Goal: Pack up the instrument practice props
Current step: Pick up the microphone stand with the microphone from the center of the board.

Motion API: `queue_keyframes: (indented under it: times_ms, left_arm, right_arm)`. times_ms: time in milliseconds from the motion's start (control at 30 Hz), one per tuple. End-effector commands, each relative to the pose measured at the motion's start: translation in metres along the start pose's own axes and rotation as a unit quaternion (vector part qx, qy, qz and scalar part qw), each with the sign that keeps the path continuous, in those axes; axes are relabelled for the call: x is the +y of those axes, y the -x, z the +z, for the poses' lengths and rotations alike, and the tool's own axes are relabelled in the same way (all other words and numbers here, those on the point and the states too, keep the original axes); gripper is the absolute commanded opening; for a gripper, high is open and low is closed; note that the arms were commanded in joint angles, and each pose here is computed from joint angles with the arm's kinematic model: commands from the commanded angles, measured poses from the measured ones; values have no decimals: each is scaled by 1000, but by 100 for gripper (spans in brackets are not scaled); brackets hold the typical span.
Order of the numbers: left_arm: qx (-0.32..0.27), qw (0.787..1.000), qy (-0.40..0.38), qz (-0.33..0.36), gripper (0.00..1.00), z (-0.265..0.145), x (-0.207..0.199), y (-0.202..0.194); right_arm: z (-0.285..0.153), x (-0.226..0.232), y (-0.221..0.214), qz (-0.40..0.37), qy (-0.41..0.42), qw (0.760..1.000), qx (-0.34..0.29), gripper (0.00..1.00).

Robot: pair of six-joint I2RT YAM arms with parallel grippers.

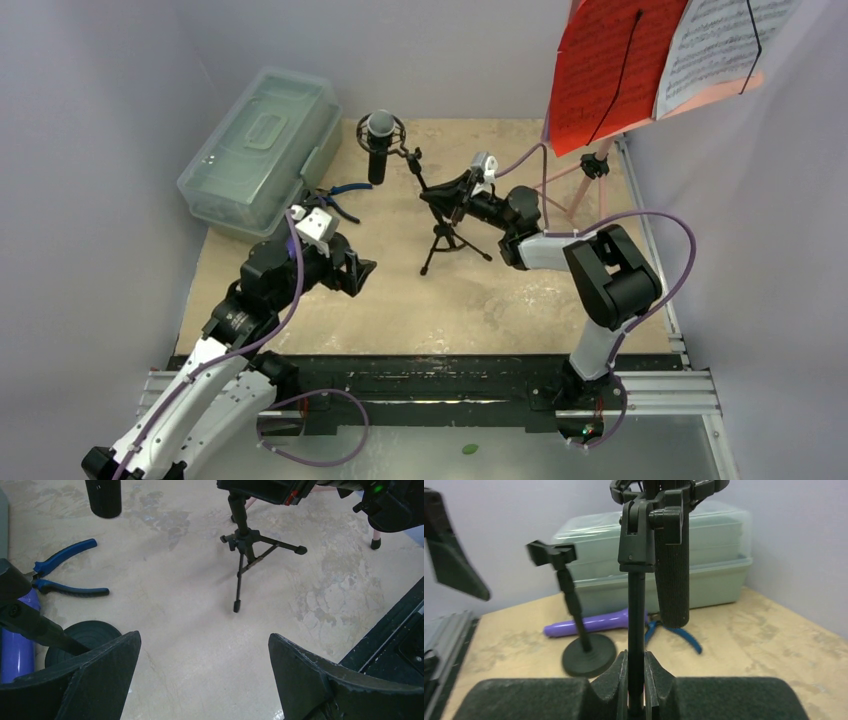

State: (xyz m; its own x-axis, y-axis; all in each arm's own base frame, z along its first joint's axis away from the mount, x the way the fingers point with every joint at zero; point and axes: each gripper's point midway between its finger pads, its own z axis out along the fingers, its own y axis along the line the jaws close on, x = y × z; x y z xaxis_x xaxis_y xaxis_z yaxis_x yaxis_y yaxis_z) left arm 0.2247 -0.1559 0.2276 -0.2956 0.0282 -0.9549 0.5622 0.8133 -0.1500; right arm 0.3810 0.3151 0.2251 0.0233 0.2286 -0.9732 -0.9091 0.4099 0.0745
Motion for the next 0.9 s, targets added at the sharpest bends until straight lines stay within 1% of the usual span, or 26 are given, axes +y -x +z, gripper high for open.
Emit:
queue_keyframes:
  times_ms: [0,233,433,633,767,867]
  left_arm:
    - [-26,999,-28,17,99,-2,-8,9]
    - [-26,999,-43,19,99,-2,-13,9]
    - [-24,998,-56,20,97,-1,-18,7]
    - [-21,996,-79,23,96,2,-24,5]
    - [-36,994,-100,35,95,5,-30,7]
    - [-69,990,-118,42,94,10,-37,20]
  right_arm:
    - [-13,40,57,-23,57,995,-72,0]
    - [-40,68,40,-11,100,994,-52,0]
    - [-72,59,22,-17,92,995,-28,0]
    - [-96,53,14,-38,85,996,-11,0]
    - [-109,52,4,-38,92,995,4,0]
    - [-120,48,-2,-38,91,995,13,0]
